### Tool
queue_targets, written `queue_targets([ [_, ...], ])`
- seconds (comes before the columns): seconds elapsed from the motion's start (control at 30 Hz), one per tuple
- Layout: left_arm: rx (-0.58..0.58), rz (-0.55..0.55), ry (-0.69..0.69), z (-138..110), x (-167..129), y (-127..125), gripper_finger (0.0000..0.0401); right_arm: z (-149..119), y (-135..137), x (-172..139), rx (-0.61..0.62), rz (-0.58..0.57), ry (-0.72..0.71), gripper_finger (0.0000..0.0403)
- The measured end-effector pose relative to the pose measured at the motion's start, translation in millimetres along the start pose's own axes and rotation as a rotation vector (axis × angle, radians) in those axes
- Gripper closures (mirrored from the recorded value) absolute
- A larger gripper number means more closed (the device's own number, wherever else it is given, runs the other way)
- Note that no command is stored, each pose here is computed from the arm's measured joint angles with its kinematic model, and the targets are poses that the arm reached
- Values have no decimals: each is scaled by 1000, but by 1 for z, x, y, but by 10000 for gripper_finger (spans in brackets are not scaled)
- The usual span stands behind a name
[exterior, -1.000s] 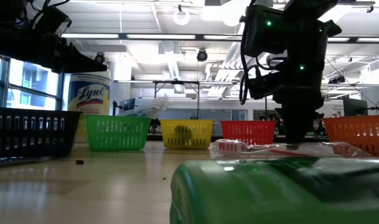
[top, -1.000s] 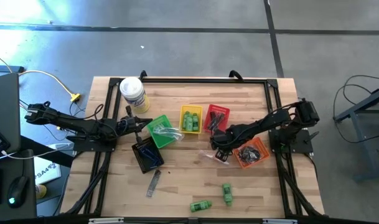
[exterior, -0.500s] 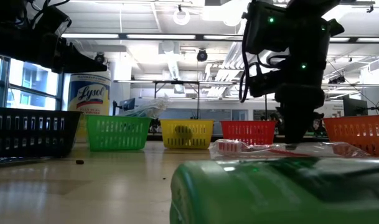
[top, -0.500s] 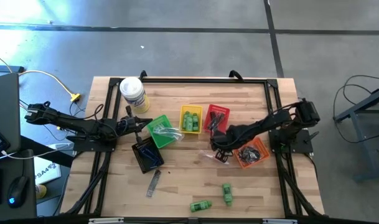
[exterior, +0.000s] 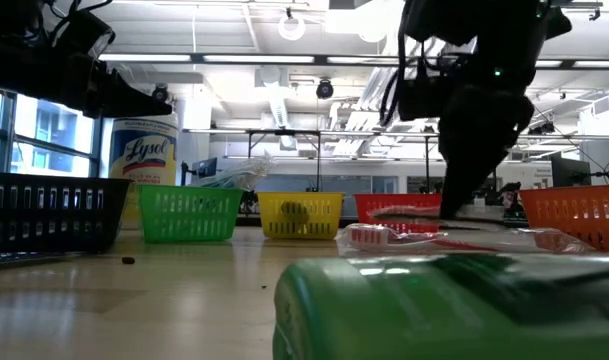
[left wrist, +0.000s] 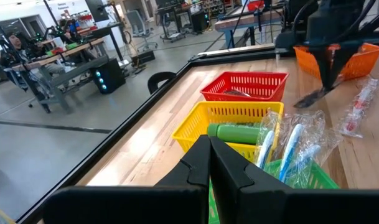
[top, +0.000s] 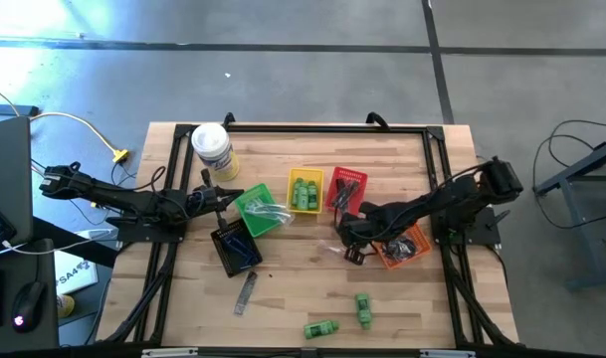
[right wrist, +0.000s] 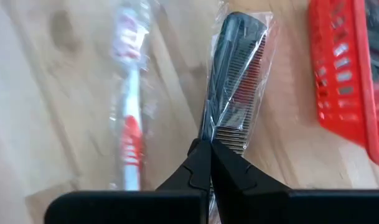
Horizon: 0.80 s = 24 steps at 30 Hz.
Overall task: Pick & Place Travel size toiletries
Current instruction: Put the black comb into the red bin
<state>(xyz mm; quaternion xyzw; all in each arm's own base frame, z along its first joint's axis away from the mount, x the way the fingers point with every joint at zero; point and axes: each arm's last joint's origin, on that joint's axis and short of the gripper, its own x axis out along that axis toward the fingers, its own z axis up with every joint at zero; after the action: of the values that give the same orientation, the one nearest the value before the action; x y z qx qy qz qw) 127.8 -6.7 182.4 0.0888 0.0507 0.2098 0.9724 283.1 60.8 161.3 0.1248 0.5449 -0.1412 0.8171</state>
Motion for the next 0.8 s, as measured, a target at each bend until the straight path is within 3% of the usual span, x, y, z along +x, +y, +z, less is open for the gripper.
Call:
queue_targets([
  [0.2, 0, 0, 0, 0, 0, 0, 401, 2, 11, -9, -94, 55, -74, 401],
  [0.57, 0, 0, 0, 0, 0, 0, 401, 5, 25, -15, -145, 148, -159, 401],
  [0.8, 0, 0, 0, 0, 0, 0, 401, 11, 42, -28, -279, 289, -295, 401],
])
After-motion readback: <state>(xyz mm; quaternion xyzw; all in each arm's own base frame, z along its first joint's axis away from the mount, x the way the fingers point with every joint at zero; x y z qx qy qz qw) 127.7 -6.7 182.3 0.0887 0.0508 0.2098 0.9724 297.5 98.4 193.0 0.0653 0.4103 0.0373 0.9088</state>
